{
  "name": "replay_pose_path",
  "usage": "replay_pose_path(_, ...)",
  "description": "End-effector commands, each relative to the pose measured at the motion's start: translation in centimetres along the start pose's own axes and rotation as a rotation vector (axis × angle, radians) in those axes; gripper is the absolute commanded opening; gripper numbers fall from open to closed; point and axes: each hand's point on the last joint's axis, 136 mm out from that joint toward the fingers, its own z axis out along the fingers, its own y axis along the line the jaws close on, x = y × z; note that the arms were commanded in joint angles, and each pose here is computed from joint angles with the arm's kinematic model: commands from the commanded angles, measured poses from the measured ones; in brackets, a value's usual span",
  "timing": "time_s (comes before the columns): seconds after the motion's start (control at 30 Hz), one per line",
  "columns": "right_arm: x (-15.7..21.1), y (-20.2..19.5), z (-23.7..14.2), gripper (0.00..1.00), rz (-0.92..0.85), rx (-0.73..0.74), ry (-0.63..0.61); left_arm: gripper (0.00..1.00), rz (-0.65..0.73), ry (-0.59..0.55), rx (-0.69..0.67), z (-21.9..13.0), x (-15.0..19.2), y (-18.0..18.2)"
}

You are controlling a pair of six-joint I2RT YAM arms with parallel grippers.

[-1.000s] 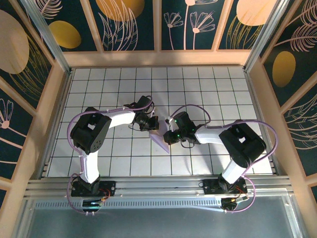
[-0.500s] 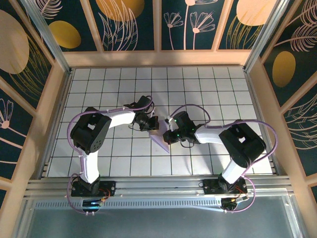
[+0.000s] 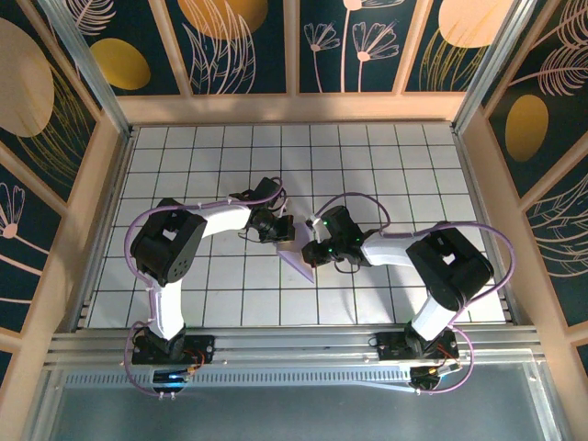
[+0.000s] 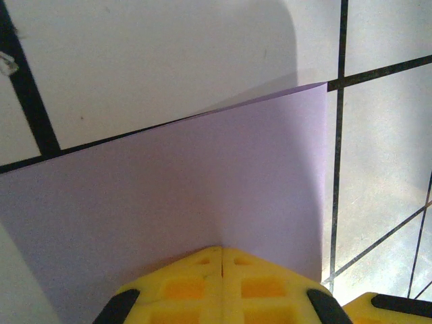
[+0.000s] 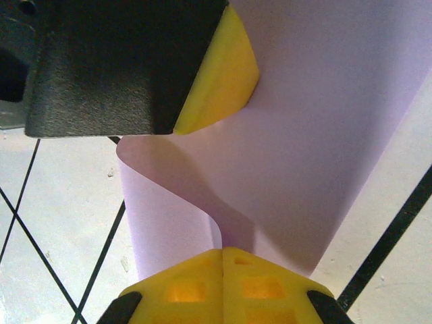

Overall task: Fold a paper plane with a square sheet of paper (fold left side to right side)
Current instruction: Third fold the triangle at the center of the table.

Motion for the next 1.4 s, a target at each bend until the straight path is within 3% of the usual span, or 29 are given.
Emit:
replay_pose_path(0.0, -0.4, -0.3, 0.3, 0.00, -0.003, 0.009, 0.001, 0.01, -0.019, 0.043, -0.098, 1.0, 1.6, 2.6)
replay_pose_path(0.23, 0.6, -0.9, 0.9, 0.00, 0.003, 0.025, 0.033, 0.01, -0.017, 0.039, -0.097, 0.9, 1.5, 2.5)
replay_pose_path(0.47, 1.6, -1.5, 1.1, 0.00, 0.013, 0.045, 0.056, 0.08, -0.007, -0.001, -0.104, 0.1, 0.5, 2.0)
replay_pose_path(0.7, 1.9, -1.7, 1.0, 0.00, 0.012, 0.050, 0.063, 0.18, 0.020, -0.112, -0.104, -3.4, -2.5, 0.1)
replay_pose_path(0.87, 1.8, -1.5, 0.8, 0.00, 0.009, 0.043, 0.058, 0.20, -0.004, -0.177, -0.085, -6.4, -3.3, 0.0)
replay_pose_path(1.07, 1.8, -1.4, 0.8, 0.00, 0.008, 0.041, 0.057, 0.10, 0.001, -0.189, 0.027, -8.5, -0.5, -1.2)
replay_pose_path(1.2, 2.0, -1.4, 0.8, 0.00, 0.007, 0.043, 0.063, 0.08, -0.012, -0.137, 0.178, -7.5, 2.8, -2.8)
replay_pose_path(1.37, 2.2, -1.6, 0.8, 0.00, 0.010, 0.048, 0.065, 0.07, -0.038, -0.068, 0.239, -5.1, 5.3, -3.5)
